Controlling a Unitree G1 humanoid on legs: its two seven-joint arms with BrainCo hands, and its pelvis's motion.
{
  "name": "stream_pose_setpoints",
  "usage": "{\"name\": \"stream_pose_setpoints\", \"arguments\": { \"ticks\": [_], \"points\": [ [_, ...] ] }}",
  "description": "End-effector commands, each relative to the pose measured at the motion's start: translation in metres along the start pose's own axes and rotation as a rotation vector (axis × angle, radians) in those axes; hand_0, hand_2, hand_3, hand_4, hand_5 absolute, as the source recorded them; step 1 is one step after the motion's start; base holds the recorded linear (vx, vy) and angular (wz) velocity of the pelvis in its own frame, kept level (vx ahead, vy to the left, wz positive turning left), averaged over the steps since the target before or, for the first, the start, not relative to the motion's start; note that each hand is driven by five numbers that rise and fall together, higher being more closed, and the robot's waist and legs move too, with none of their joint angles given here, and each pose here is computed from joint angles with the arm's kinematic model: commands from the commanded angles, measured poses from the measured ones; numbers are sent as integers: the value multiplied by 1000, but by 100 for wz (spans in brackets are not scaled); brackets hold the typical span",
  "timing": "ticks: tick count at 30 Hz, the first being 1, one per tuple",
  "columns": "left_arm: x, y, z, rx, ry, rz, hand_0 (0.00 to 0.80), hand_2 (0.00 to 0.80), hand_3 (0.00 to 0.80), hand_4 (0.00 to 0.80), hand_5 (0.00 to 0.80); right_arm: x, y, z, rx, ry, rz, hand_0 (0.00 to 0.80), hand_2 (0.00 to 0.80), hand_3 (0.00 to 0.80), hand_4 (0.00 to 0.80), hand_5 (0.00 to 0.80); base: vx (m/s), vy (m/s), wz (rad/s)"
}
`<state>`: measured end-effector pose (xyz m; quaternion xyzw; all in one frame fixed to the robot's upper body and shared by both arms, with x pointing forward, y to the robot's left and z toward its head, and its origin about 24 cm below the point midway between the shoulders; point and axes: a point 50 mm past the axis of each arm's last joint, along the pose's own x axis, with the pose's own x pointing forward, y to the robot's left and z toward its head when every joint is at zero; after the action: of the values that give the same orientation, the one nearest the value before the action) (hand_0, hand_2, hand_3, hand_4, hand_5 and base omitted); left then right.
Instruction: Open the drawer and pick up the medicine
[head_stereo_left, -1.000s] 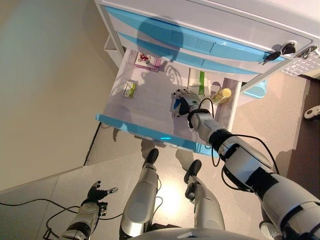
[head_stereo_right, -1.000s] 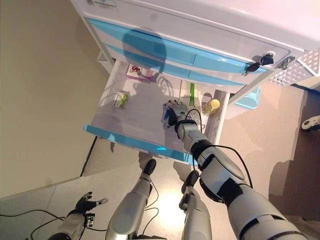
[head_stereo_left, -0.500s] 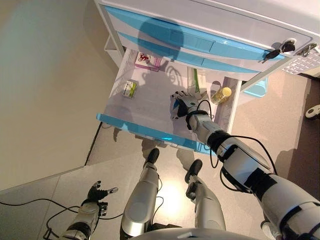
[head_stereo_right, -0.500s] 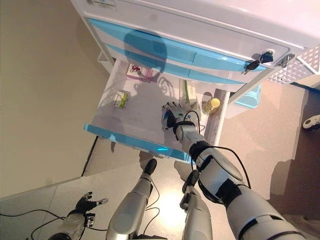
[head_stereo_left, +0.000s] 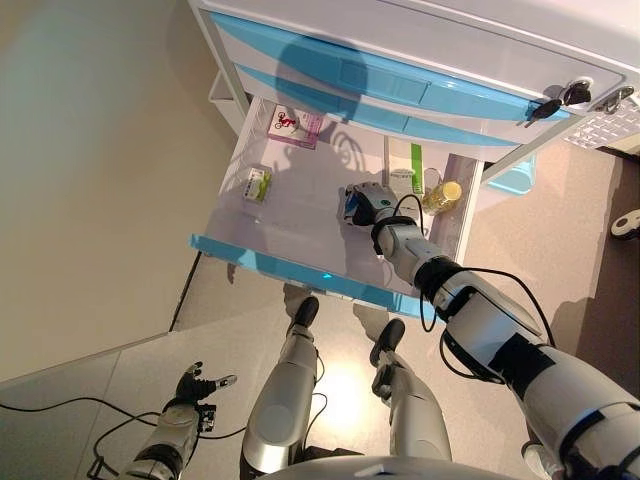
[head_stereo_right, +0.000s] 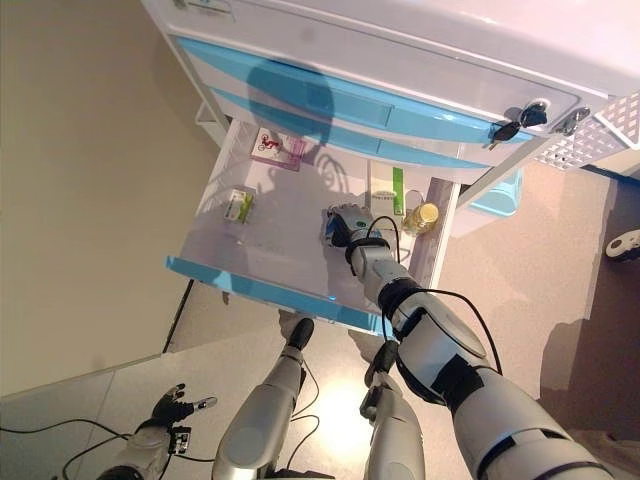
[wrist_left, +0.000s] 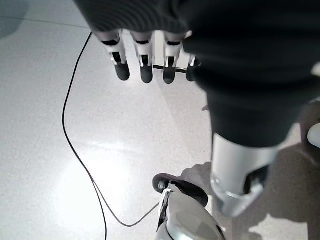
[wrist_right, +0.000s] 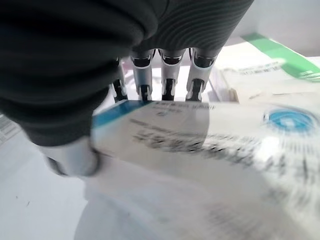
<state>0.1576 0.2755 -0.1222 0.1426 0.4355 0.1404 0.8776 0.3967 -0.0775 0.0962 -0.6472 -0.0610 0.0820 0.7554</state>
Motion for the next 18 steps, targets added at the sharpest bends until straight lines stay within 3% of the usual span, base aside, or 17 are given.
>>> {"name": "stream_pose_setpoints", "arguments": {
  "ticks": [1,18],
  "points": [
    [-1,8,-10,-20,39,34,0,0,0,0,0,-6,19,-10,-27,33,82,800,800,800,800,800,0,0,0],
    [-1,6,-10,-31,41,28,0,0,0,0,0,-7,18,-6,-12,10,77,800,800,800,800,800,0,0,0]
  ]
}}
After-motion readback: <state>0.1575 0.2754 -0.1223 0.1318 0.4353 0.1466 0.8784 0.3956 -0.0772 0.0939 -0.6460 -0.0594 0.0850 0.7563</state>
